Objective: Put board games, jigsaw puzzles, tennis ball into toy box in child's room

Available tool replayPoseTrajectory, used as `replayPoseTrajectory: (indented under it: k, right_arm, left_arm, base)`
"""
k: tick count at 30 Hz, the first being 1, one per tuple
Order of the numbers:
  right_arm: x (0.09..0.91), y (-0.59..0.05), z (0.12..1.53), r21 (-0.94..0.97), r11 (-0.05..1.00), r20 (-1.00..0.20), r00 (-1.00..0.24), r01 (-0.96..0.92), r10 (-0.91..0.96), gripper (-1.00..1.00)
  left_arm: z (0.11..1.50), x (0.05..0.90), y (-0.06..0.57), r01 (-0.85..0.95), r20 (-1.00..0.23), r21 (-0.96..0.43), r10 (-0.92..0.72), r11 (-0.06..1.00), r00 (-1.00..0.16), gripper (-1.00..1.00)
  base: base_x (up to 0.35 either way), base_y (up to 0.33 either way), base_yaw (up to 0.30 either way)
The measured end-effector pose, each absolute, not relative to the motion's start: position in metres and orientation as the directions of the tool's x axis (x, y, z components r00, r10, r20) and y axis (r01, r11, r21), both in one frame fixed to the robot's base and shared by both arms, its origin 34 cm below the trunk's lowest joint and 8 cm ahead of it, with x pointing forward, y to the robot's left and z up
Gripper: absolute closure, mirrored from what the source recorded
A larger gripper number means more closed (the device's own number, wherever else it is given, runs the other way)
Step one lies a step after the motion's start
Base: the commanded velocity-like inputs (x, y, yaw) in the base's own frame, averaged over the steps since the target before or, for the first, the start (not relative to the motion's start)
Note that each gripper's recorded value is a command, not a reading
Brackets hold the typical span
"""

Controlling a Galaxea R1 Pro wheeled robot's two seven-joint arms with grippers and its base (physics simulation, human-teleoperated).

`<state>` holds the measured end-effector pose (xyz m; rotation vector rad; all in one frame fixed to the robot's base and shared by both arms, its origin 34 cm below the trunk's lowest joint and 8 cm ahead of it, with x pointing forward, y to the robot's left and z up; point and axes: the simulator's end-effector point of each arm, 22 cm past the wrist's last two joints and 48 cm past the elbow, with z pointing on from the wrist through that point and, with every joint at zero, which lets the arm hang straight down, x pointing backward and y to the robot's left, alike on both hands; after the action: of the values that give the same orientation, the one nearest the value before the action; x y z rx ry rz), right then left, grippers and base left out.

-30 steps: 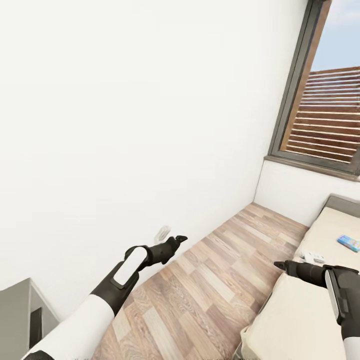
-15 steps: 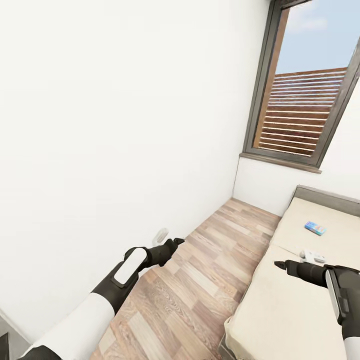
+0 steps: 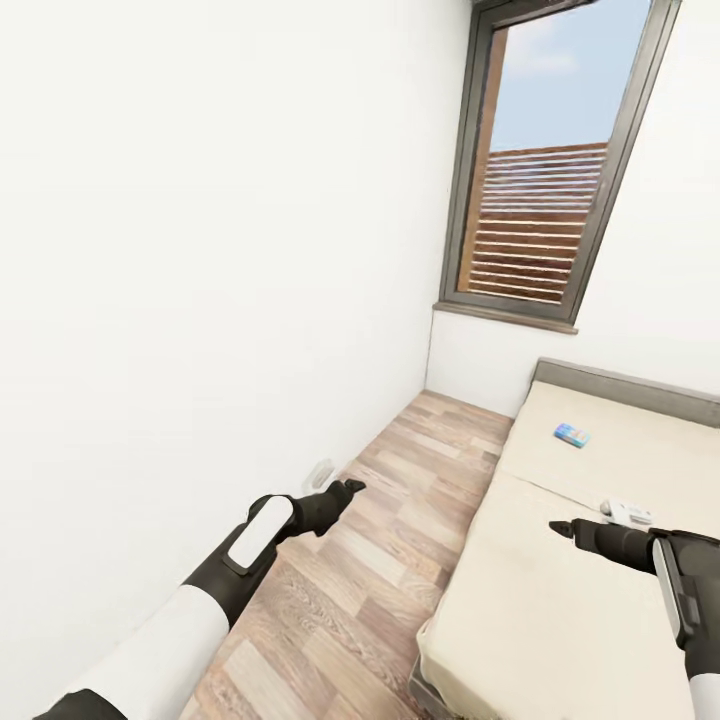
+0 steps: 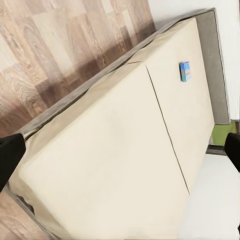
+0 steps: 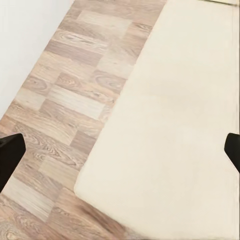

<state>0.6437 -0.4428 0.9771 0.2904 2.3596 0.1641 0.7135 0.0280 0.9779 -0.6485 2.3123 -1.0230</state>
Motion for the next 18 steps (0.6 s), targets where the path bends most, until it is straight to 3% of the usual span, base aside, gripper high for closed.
replayPoseTrajectory:
  k: [11, 18]
  right_arm:
    - [0.643, -0.442, 0.974, 0.202, 0.966, -0.659, -0.706, 0.163, 0.257, -1.0]
    - [0.677, -0.383, 0.953, 0.292, 0.942, -0.585, -0.749, 0.162, 0.31, -1.0]
  left_arm:
    - [0.962, 0.713, 0.054, -0.308, -0.245, -0.719, -0.642, 0.623, -0.727, -1.0]
    - [0.937, 0.699, 0.074, -0.397, -0.207, -0.669, -0.67, 0.629, -0.713, -1.0]
  base:
    - [0.0, 0.0, -0.29]
    - [0.0, 0.0, -0.291]
